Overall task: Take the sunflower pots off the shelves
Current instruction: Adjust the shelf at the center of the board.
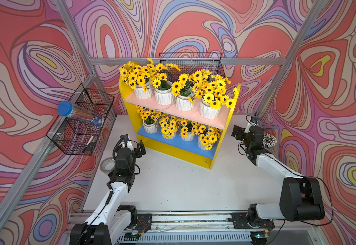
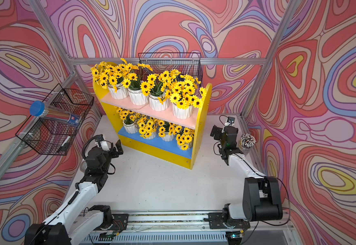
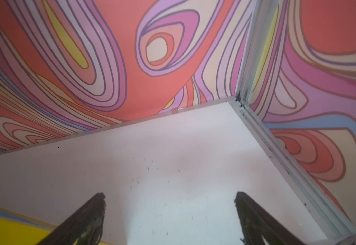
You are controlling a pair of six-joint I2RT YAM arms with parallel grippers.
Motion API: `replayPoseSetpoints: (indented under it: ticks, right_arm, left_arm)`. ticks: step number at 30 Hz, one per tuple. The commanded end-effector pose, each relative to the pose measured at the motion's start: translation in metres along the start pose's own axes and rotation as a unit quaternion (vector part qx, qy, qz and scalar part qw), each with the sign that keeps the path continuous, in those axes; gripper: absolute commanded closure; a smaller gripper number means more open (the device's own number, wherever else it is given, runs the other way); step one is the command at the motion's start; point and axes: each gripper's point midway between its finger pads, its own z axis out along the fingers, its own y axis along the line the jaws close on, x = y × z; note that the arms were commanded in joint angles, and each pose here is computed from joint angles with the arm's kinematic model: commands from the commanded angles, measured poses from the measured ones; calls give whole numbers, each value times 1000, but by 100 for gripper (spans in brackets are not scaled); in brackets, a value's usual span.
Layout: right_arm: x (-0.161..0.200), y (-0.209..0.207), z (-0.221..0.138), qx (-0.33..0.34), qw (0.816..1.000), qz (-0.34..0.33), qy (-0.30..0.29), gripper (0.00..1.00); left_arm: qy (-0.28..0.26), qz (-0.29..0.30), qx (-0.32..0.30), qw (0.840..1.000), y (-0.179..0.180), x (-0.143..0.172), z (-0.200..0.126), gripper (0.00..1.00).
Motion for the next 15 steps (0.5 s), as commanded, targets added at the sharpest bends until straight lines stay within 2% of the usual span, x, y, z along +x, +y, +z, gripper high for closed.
replayPoseSetpoints:
  ticks: [1, 3, 6, 8, 9, 10, 12, 13, 15]
  right_arm:
    - [66, -8, -10, 22, 987, 36, 153, 2]
    - [75, -8, -14, 20, 985, 50, 164, 2]
    - [73, -9, -21, 23, 985, 81, 153, 2]
    - [76, -23, -25, 72, 976, 133, 159, 2]
    - [77, -28, -26, 91, 972, 144, 163, 2]
    - [76, -23, -25, 78, 973, 132, 173, 4]
    - [77, -3, -27, 20, 973, 108, 201, 25]
    - [76, 4, -32, 1, 972, 110, 206, 29]
    - [69, 14, -47, -31, 972, 122, 198, 30]
  left_arm:
    - [57, -87, -25, 994, 7, 3, -21, 0]
    - [51, -100, 29, 993, -11, -11, -33, 0]
    - [28, -143, 36, 989, -10, -28, -54, 0]
    - [10, -175, 39, 984, -8, -35, -65, 0]
    - [3, -193, 48, 980, -9, -38, -70, 0]
    - [1, -212, 52, 976, -9, -37, -73, 0]
    - [12, -255, 71, 964, -14, -31, -81, 0]
    - [23, -270, 70, 960, -14, -26, -84, 0]
    - [29, -275, 82, 957, -17, -24, -91, 0]
